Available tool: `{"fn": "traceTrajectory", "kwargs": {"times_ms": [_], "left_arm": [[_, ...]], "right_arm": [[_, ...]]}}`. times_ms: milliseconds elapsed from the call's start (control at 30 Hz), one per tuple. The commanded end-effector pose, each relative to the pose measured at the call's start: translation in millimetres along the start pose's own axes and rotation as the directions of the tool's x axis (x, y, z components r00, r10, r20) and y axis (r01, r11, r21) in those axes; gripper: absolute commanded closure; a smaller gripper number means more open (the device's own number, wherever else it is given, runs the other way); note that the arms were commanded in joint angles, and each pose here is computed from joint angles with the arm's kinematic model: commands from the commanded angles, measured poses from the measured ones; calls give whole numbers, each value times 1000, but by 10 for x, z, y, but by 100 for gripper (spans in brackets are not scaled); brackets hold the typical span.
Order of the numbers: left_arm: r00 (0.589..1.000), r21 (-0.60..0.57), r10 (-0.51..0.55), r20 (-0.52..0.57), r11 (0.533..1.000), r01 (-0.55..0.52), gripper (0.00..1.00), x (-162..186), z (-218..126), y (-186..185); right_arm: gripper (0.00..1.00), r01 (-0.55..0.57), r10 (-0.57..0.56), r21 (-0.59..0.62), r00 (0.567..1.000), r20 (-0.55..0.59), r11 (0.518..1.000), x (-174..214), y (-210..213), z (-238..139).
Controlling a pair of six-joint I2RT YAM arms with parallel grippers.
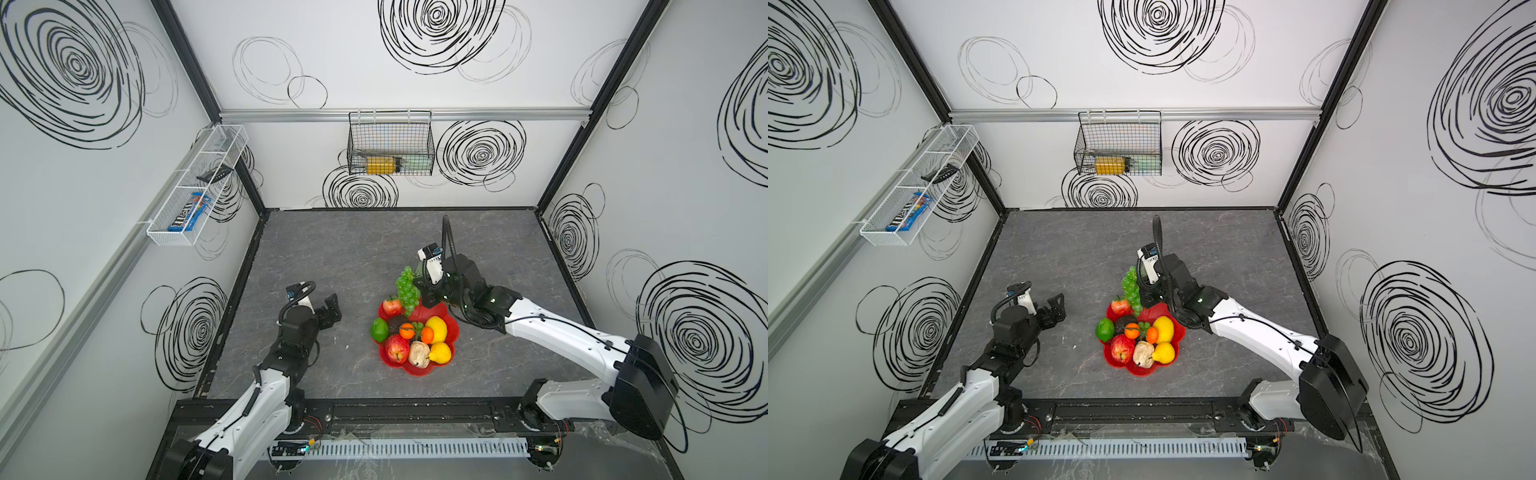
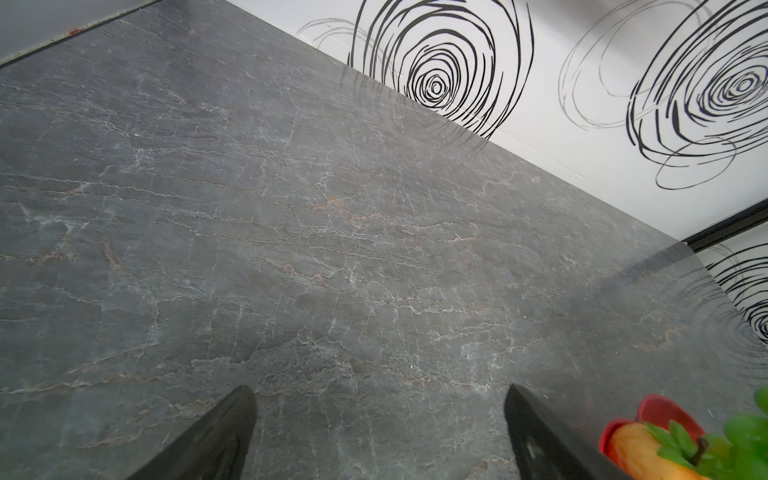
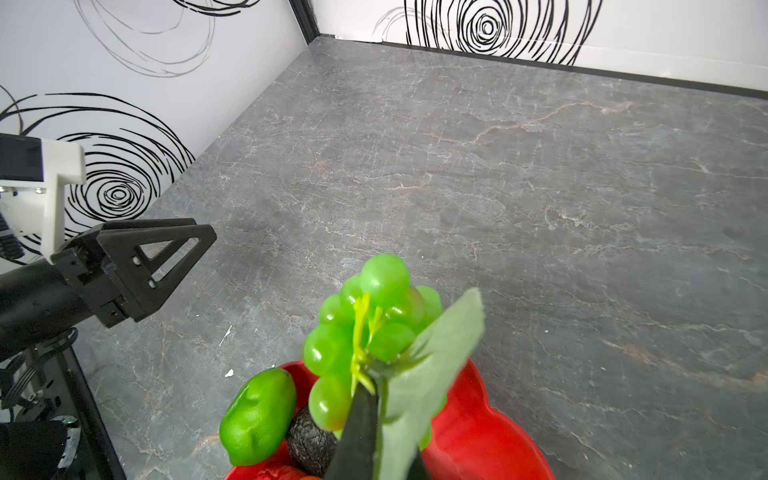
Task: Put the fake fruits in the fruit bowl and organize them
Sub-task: 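Lower the grapes into the red bowl and open the right gripper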
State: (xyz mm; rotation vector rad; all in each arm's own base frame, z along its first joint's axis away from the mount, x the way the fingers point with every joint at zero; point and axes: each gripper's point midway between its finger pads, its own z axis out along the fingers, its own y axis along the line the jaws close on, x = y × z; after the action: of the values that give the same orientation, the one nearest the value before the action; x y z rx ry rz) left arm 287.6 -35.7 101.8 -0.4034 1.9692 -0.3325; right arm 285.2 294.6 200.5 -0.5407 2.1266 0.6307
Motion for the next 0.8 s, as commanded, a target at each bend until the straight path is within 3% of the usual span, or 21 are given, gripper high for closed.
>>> {"fn": "traceTrajectory", "kwargs": {"times_ms": [0, 767], "left_arm": [[999, 16, -18, 33, 1000, 18, 3, -62, 5, -17], [999, 24, -22, 29, 999, 21, 3, -58, 9, -33]], "right_arm": [[100, -16, 15, 38, 1000, 18, 999, 8, -60, 2], [100, -146, 160, 209, 986, -50, 967, 574, -458, -206]]}}
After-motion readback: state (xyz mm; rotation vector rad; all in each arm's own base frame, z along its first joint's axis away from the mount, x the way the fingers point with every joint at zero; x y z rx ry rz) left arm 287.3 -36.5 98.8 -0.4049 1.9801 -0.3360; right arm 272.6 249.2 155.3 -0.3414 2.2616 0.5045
